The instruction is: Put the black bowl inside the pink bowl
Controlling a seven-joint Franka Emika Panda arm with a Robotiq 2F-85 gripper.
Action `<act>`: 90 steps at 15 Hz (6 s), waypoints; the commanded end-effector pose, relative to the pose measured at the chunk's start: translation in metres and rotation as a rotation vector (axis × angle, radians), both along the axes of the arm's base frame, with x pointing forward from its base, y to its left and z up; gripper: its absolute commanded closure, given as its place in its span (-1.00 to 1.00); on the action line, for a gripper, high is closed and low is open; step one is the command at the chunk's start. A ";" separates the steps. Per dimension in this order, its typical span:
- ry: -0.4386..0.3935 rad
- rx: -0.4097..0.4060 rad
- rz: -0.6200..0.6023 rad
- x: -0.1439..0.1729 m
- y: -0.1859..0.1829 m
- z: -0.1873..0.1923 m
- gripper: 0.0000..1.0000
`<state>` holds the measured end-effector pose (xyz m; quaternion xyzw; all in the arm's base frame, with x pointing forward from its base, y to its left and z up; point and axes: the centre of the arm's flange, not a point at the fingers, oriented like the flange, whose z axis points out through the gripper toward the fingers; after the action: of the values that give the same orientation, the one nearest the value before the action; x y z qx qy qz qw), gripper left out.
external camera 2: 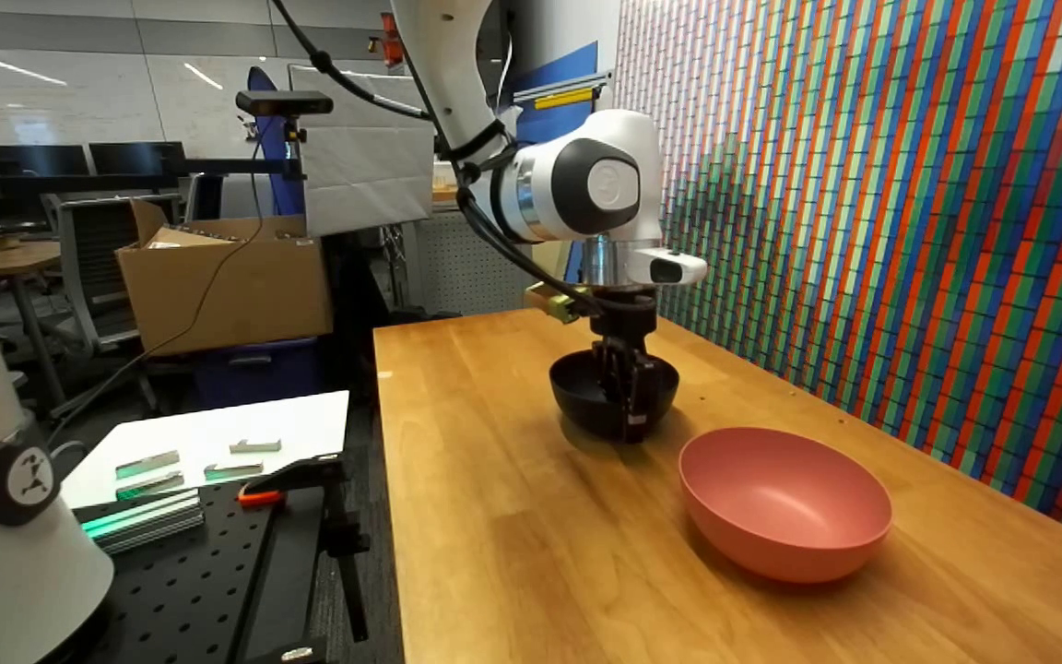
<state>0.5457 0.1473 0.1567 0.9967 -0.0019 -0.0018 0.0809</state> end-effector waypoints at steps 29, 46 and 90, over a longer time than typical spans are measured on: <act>-0.120 0.186 -0.421 0.060 -0.161 0.202 0.98; 0.015 0.086 -0.513 -0.004 -0.239 0.121 0.98; 0.067 0.261 -0.059 -0.009 -0.147 0.382 -1.00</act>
<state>0.5368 0.0001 0.5388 0.9977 -0.0281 -0.0378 -0.0493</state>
